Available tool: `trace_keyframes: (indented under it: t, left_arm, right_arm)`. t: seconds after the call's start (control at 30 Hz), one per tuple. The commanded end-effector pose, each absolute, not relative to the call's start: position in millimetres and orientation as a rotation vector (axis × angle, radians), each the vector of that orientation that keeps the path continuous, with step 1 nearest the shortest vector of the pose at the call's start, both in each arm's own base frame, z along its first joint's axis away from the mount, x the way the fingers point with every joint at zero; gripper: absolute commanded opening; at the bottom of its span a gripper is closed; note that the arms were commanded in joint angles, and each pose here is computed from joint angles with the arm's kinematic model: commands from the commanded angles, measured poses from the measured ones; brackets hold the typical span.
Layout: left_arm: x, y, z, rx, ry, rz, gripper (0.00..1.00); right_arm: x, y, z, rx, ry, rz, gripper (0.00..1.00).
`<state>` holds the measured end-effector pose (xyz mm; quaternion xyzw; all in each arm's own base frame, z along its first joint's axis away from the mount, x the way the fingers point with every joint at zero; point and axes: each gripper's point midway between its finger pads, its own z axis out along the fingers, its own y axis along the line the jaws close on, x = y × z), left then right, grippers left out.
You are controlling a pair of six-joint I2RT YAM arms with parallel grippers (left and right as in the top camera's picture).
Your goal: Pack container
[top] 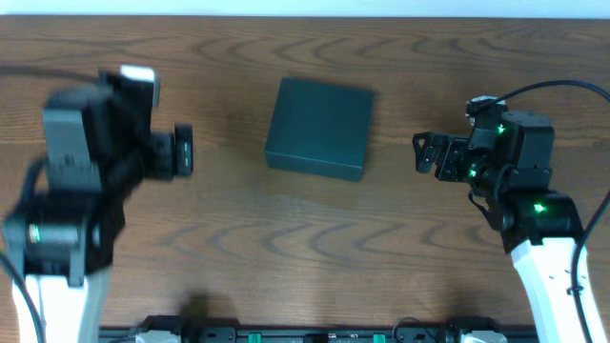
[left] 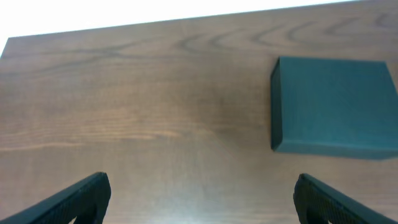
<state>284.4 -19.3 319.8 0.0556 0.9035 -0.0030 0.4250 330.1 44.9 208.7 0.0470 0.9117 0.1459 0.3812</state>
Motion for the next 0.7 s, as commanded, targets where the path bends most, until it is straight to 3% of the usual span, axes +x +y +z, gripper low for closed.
trace_keyframes:
  t: [0.0,0.23,0.67]
  left_arm:
    - [256.0,-19.3,301.6,0.096,2.214,-0.045,0.95]
    - [215.9,-19.7,235.3,-0.039,2.121,-0.144,0.95]
    - [215.1,5.5,122.5,-0.272,2.031,-0.15,0.95]
  right_arm:
    - [330.1,42.5,209.4,0.107,2.322,0.357,0.99]
    - [330.0,42.4,209.3,0.107,2.322,0.357,0.99]
    - [330.1,42.5,209.4,0.107,2.322,0.357,0.99]
